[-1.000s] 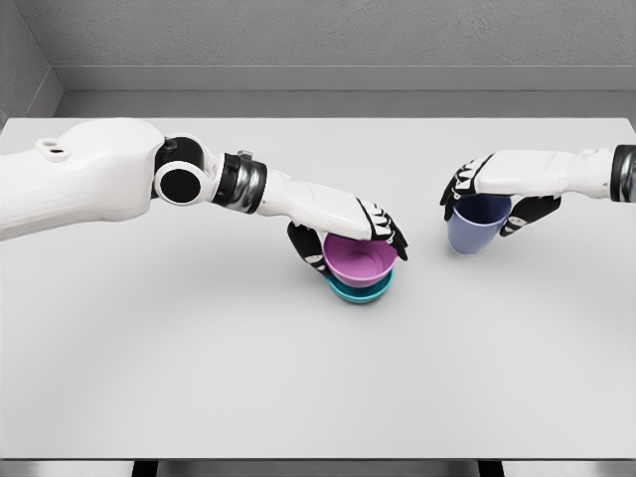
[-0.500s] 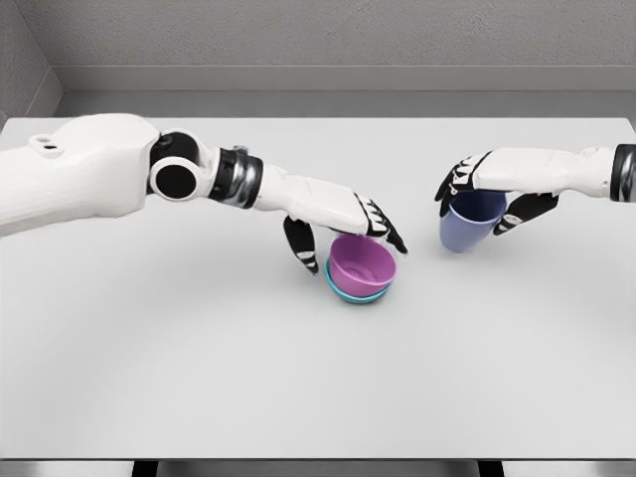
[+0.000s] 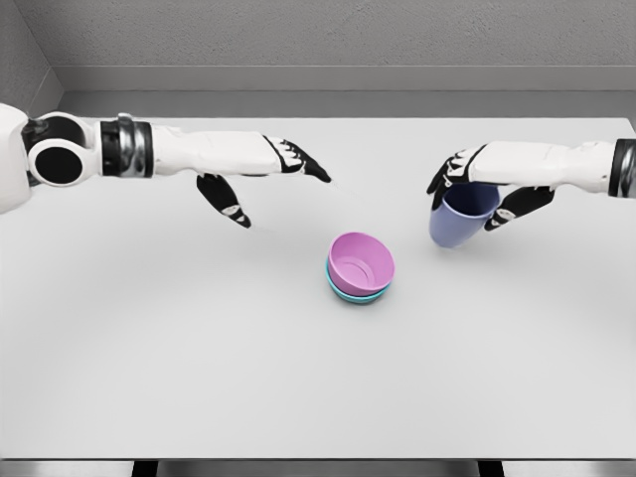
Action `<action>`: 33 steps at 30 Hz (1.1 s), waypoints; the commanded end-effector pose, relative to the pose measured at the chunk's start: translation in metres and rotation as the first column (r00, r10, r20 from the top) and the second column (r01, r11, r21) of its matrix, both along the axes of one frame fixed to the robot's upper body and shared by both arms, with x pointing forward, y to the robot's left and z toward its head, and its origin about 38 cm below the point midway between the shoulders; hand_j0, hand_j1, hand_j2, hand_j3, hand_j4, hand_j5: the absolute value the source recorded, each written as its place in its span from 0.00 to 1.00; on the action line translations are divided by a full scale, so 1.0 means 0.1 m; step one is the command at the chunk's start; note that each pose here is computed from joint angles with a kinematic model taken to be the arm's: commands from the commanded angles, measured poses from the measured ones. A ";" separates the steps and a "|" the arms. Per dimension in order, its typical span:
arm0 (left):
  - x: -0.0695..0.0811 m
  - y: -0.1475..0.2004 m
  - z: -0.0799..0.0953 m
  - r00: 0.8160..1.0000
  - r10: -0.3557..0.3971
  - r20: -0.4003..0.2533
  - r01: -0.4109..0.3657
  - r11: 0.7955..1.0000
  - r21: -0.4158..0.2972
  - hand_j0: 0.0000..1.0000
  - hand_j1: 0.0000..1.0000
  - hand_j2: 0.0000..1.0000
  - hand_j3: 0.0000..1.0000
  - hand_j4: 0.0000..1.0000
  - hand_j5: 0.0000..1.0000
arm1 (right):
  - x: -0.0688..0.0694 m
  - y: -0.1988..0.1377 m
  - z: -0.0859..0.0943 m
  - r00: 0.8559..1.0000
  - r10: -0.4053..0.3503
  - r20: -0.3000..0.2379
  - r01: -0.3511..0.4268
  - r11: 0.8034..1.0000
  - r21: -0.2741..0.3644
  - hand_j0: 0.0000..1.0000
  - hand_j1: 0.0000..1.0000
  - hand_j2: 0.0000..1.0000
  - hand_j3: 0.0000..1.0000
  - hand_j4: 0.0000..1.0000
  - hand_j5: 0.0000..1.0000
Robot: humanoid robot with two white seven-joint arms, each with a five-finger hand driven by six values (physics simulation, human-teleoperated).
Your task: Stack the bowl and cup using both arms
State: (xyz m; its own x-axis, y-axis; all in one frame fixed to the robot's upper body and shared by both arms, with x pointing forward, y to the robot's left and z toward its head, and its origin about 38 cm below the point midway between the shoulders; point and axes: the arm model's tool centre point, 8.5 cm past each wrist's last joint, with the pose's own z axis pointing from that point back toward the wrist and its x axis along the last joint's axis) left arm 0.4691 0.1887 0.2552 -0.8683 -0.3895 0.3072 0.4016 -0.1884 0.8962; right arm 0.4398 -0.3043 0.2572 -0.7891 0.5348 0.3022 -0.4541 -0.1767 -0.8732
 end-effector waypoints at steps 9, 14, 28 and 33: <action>-0.06 0.70 0.06 0.987 0.160 0.005 -0.160 0.984 -0.083 1.00 1.00 1.00 1.00 1.00 1.00 | -0.04 0.17 0.16 0.999 0.046 0.017 -0.047 0.998 0.046 0.61 0.61 0.61 0.61 0.61 0.61; -0.10 0.78 -0.01 0.985 0.172 -0.013 -0.172 0.982 -0.074 1.00 1.00 1.00 1.00 1.00 1.00 | -0.12 0.26 0.21 0.996 0.085 0.026 -0.086 0.995 0.050 0.61 0.61 0.61 0.61 0.61 0.61; -0.20 1.05 -0.21 0.969 0.242 -0.048 -0.246 0.964 -0.106 1.00 1.00 1.00 1.00 1.00 1.00 | -0.20 0.41 0.33 0.990 0.133 0.040 -0.136 0.987 0.082 0.61 0.61 0.61 0.61 0.61 0.61; -0.21 1.11 -0.24 0.966 0.252 -0.052 -0.256 0.962 -0.096 1.00 1.00 1.00 1.00 1.00 1.00 | -0.21 0.45 0.34 0.989 0.144 0.038 -0.147 0.985 0.092 0.61 0.61 0.61 0.61 0.61 0.61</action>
State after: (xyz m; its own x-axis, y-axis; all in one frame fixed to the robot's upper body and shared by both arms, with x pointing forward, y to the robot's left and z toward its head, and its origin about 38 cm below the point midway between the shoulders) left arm 0.4477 0.2977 0.2305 -0.7350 -0.5573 0.3862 0.4599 0.0087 0.8879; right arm 0.4192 -0.2611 0.2898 -0.8679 0.3886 0.3092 -0.3961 -0.1661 -0.9030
